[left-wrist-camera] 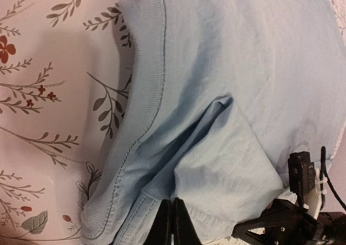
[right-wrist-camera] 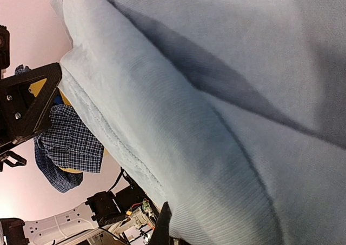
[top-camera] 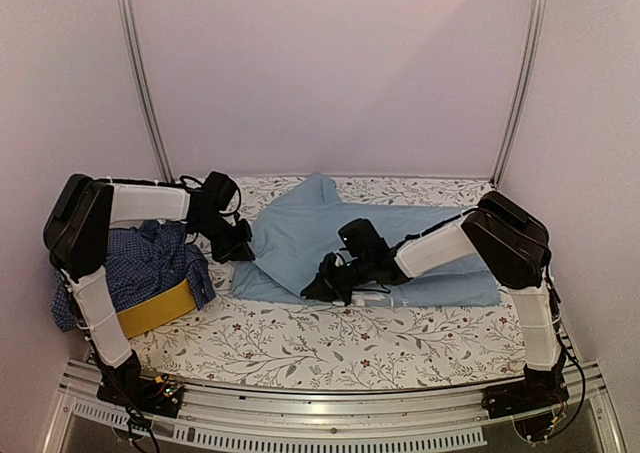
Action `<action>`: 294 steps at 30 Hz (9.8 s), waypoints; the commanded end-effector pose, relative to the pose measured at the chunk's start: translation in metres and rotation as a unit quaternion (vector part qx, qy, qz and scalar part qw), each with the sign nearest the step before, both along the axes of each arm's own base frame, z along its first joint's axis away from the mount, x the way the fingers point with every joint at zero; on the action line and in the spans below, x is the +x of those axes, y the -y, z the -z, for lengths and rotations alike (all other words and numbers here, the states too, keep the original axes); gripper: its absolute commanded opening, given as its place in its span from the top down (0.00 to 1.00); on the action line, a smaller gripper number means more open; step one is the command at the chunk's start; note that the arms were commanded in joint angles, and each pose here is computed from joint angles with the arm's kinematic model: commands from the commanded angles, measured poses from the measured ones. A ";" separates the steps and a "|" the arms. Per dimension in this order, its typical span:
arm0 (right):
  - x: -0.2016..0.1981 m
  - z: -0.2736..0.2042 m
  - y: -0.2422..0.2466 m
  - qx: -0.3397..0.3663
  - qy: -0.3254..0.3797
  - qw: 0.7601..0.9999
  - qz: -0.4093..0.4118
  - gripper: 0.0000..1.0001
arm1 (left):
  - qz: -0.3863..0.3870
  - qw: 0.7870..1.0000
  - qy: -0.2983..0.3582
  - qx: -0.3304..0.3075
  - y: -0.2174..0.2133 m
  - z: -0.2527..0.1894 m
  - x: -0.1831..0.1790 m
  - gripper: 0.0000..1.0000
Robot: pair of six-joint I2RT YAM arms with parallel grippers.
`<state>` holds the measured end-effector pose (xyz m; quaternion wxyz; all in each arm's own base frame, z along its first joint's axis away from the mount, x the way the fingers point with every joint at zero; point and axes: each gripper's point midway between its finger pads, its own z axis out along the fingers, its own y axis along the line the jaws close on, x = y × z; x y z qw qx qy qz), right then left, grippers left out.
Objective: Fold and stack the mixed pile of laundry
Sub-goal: Adjust the 1/3-folded T-shirt at the center of the board, then move the 1/3-folded T-shirt to the center of the board, then pick up the 1/3-folded T-shirt from the center of the board.
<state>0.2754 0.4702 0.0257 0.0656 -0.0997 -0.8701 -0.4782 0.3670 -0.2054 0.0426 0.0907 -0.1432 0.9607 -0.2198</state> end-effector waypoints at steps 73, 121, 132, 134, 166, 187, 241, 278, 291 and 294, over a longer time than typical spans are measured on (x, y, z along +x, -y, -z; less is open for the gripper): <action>-0.004 0.011 0.326 -0.176 0.095 0.978 0.056 0.18 | 0.157 0.987 -0.021 -0.003 0.060 0.046 -0.048 0.33; 0.187 -0.118 0.426 -0.246 0.276 0.918 0.146 0.18 | 0.164 0.959 0.232 0.002 0.068 -0.057 0.221 0.45; 0.200 -0.052 0.449 -0.271 0.219 0.927 0.138 0.21 | 0.180 0.970 0.139 0.092 0.019 0.029 0.190 0.51; 0.202 -0.041 0.455 -0.292 0.214 0.923 0.129 0.21 | 0.191 0.967 0.129 0.110 0.013 0.034 0.185 0.53; 0.176 -0.005 0.446 -0.299 0.192 0.932 0.068 0.33 | 0.207 0.956 0.095 0.184 -0.031 0.012 0.113 0.66; 0.224 0.020 0.430 -0.285 0.249 0.926 -0.009 0.35 | 0.211 0.943 0.242 0.087 0.057 0.021 0.238 0.49; 0.184 0.046 0.422 -0.292 0.201 0.934 -0.036 1.00 | 0.253 0.927 0.044 0.273 0.012 0.094 0.117 0.78; 0.200 -0.034 0.426 -0.270 0.283 0.919 0.047 1.00 | 0.232 0.926 0.260 0.147 0.050 -0.042 0.180 1.00; 0.203 -0.060 0.426 -0.269 0.304 0.913 0.048 1.00 | 0.247 0.922 0.272 0.126 0.060 -0.059 0.169 1.00; 0.195 -0.062 0.422 -0.260 0.305 0.915 0.049 1.00 | 0.252 0.919 0.278 0.121 0.060 -0.068 0.159 1.00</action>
